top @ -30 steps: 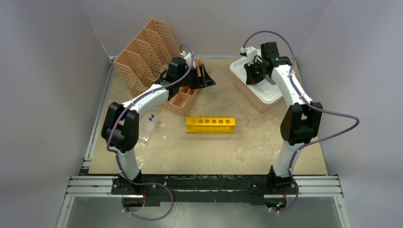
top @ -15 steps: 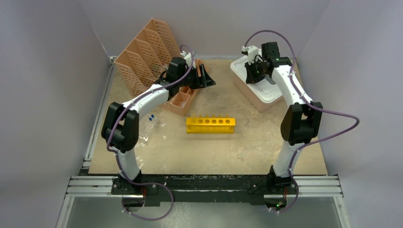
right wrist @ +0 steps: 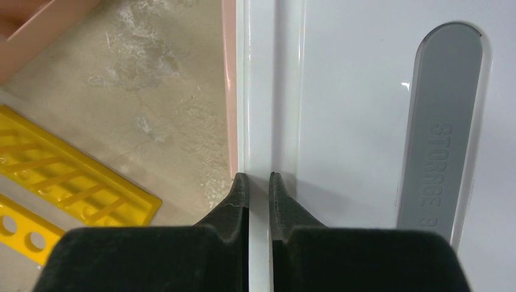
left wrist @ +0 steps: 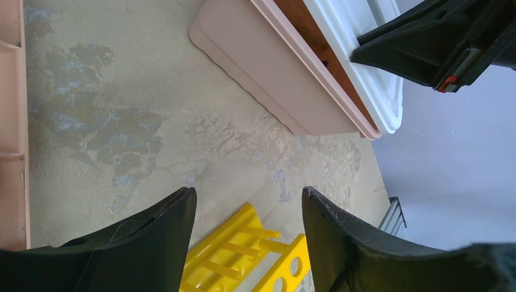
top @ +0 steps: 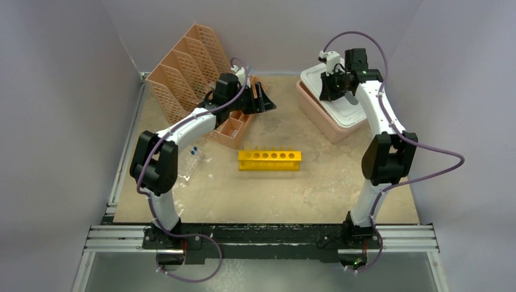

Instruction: Organize the chemistry lab equipment

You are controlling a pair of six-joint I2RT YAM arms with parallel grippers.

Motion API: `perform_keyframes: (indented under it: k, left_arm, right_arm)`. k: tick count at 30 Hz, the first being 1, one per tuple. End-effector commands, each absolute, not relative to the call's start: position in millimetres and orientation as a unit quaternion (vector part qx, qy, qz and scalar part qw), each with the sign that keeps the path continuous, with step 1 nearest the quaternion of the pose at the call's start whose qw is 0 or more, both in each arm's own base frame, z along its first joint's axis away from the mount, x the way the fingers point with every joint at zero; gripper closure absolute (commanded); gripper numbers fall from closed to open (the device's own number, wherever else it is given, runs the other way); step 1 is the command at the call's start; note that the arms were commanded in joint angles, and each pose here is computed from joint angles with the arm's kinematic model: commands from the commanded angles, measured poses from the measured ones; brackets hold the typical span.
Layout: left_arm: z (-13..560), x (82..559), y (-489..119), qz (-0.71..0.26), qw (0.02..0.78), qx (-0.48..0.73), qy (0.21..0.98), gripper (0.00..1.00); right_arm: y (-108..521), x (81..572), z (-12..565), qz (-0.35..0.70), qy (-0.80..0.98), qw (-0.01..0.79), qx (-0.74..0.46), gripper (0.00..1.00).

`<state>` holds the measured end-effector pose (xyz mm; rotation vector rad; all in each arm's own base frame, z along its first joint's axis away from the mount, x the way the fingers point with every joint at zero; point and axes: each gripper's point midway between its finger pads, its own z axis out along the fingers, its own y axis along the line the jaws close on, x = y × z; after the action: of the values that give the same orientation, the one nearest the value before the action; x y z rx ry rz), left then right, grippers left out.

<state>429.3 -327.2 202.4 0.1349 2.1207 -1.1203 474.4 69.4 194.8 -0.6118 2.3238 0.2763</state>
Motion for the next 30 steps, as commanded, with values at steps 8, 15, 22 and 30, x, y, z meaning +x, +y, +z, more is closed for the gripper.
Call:
perform_keyframes:
  k: [8, 15, 22, 30]
  left_arm:
    - [227, 436, -330, -0.449, 0.385, 0.063, 0.804, 0.37]
    - [226, 435, -329, -0.447, 0.383, 0.061, 0.806, 0.37]
    - [224, 434, -329, -0.445, 0.383, 0.063, 0.807, 0.37]
    - [224, 433, -328, -0.444, 0.381, 0.064, 0.808, 0.37]
  right_arm:
    - [72, 477, 195, 0.114, 0.89, 0.349, -0.27, 1.0]
    - [77, 474, 186, 0.13, 0.892, 0.331, -0.28, 1.0]
    - [88, 468, 187, 0.164, 0.885, 0.321, -0.295, 0.92]
    - [84, 477, 186, 0.153, 0.887, 0.323, -0.291, 0.87]
